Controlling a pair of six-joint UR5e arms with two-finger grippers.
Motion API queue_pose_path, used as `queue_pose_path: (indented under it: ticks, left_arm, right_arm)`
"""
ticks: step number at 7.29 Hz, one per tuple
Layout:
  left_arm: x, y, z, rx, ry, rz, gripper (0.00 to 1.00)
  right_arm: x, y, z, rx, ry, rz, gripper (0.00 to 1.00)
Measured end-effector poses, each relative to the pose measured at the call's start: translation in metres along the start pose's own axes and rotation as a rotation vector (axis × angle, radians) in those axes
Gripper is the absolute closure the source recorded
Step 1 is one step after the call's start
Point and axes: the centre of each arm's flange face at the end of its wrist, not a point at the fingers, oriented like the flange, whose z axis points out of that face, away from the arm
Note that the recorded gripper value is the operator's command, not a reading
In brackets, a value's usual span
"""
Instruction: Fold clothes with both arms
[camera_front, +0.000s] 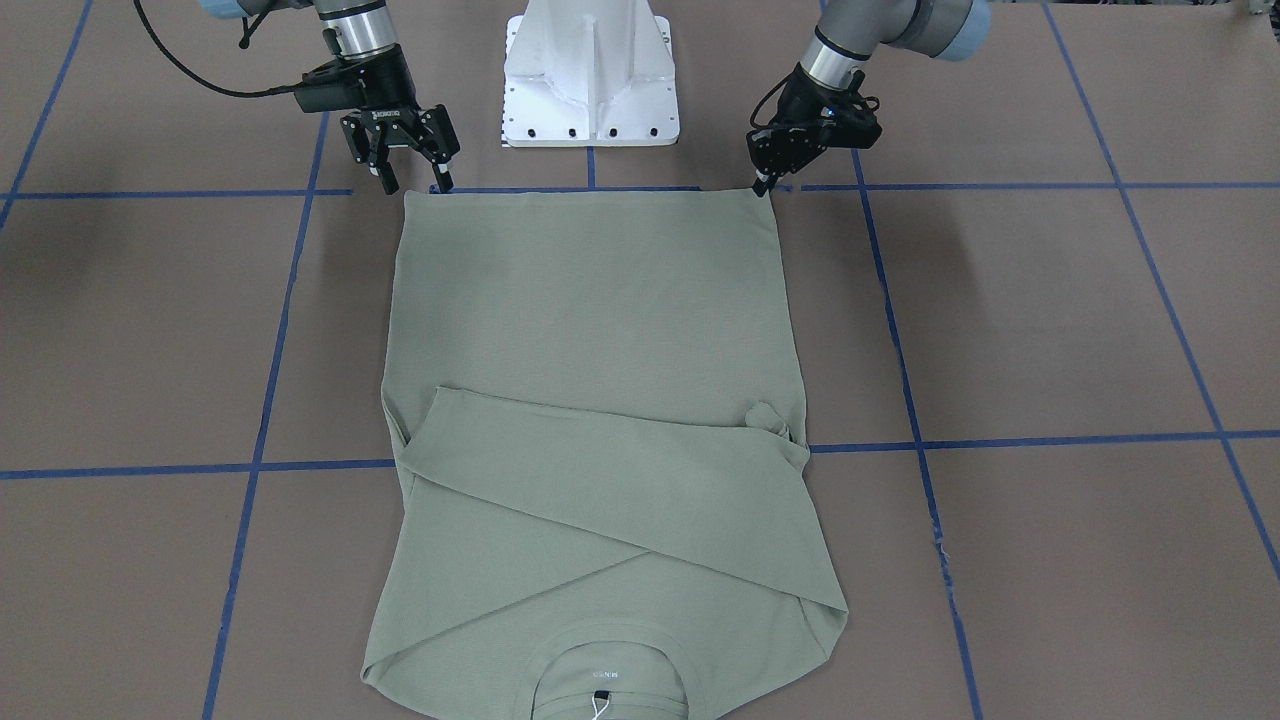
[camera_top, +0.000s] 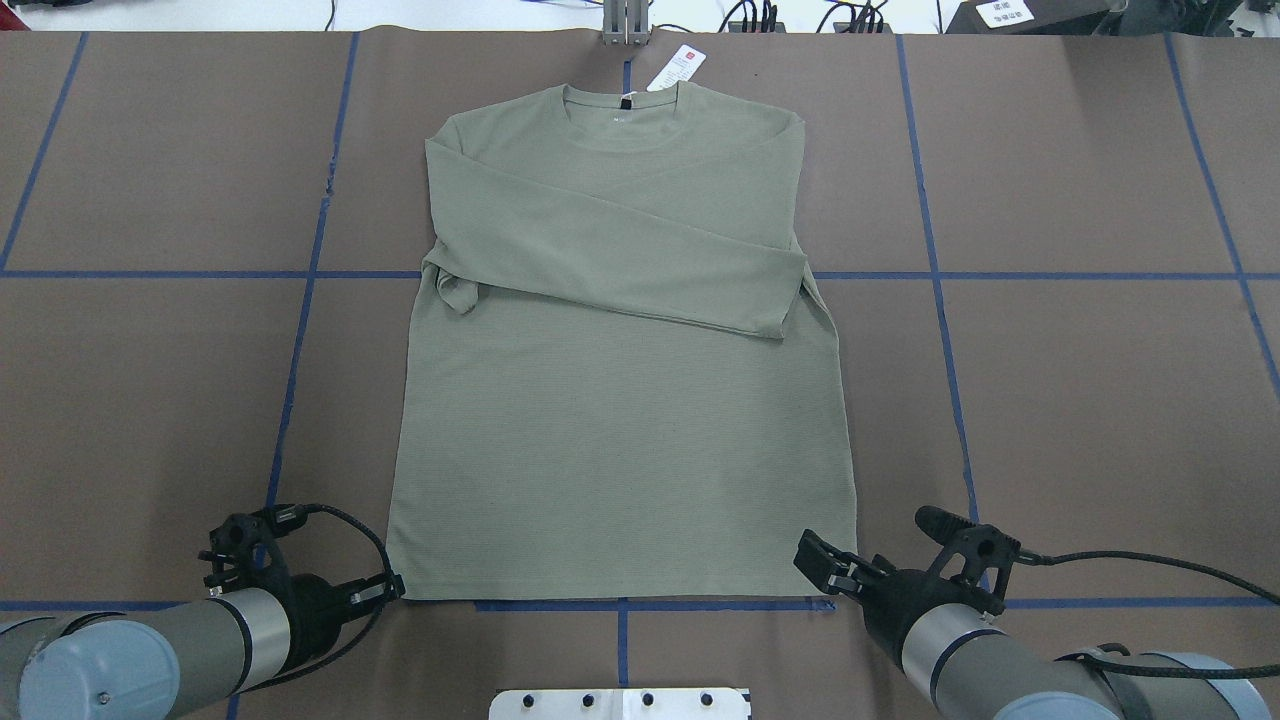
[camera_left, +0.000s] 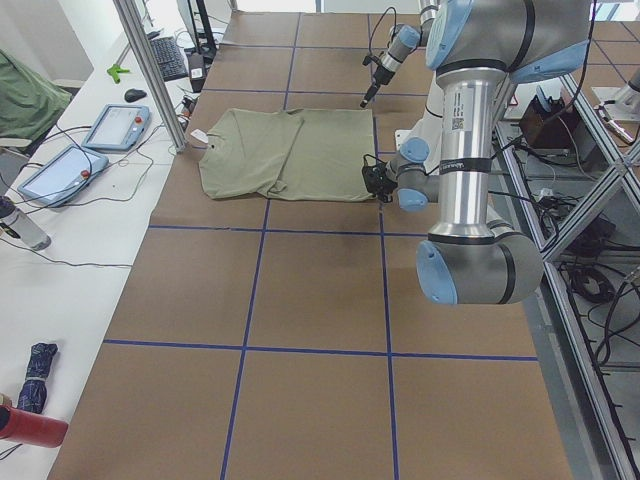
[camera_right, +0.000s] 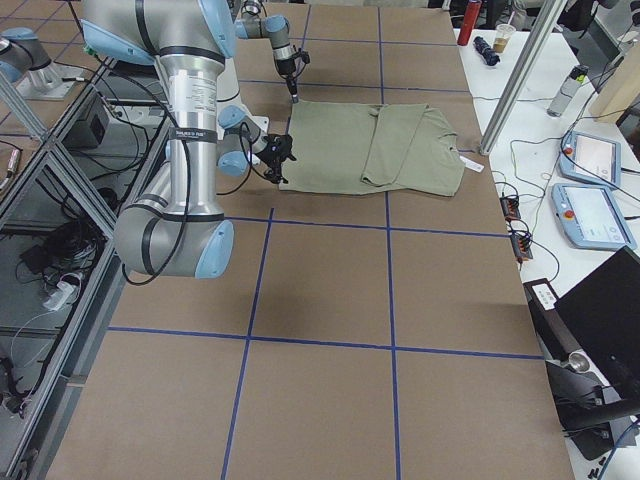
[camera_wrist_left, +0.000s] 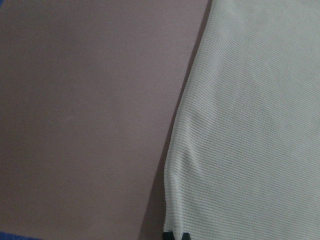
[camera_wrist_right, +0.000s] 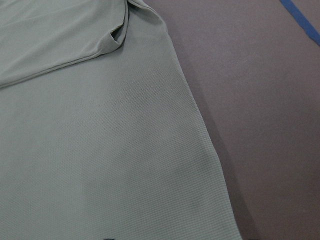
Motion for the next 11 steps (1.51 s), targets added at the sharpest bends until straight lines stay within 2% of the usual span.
queue_pose_path:
  ticks: [1, 2, 3, 5, 6, 7, 10, 11]
  left_arm:
    - [0.002, -0.001, 0.0, 0.003, 0.004, 0.005, 1.0]
    - [0.004, -0.002, -0.001, 0.004, 0.008, 0.006, 1.0]
    - [0.005, -0.002, -0.001, 0.003, 0.011, 0.006, 1.0]
    - [0.005, -0.002, 0.0, 0.001, 0.011, 0.006, 1.0]
    - [0.005, -0.001, 0.0, 0.0, 0.011, 0.006, 1.0]
    - [0.005, -0.001, 0.0, -0.001, 0.012, 0.006, 1.0]
    - [0.005, 0.0, 0.001, -0.004, 0.012, 0.006, 1.0]
    - [0.004, 0.0, 0.001, -0.005, 0.011, 0.007, 1.0]
  right_arm:
    - [0.004, 0.007, 0.003, 0.007, 0.029, 0.041, 0.19]
    - [0.011, 0.011, 0.009, 0.018, 0.063, 0.045, 0.1]
    - [0.019, 0.015, 0.014, 0.028, 0.092, 0.031, 0.11]
    - [0.027, 0.026, 0.019, 0.043, 0.13, -0.007, 0.28]
    - [0.029, 0.031, 0.019, 0.043, 0.135, -0.013, 0.41]
    - [0.029, 0.034, 0.02, 0.042, 0.137, -0.013, 0.45]
    - [0.018, 0.041, 0.018, 0.031, 0.121, 0.004, 0.82]
    - [0.014, 0.043, 0.018, 0.029, 0.115, 0.009, 0.97]
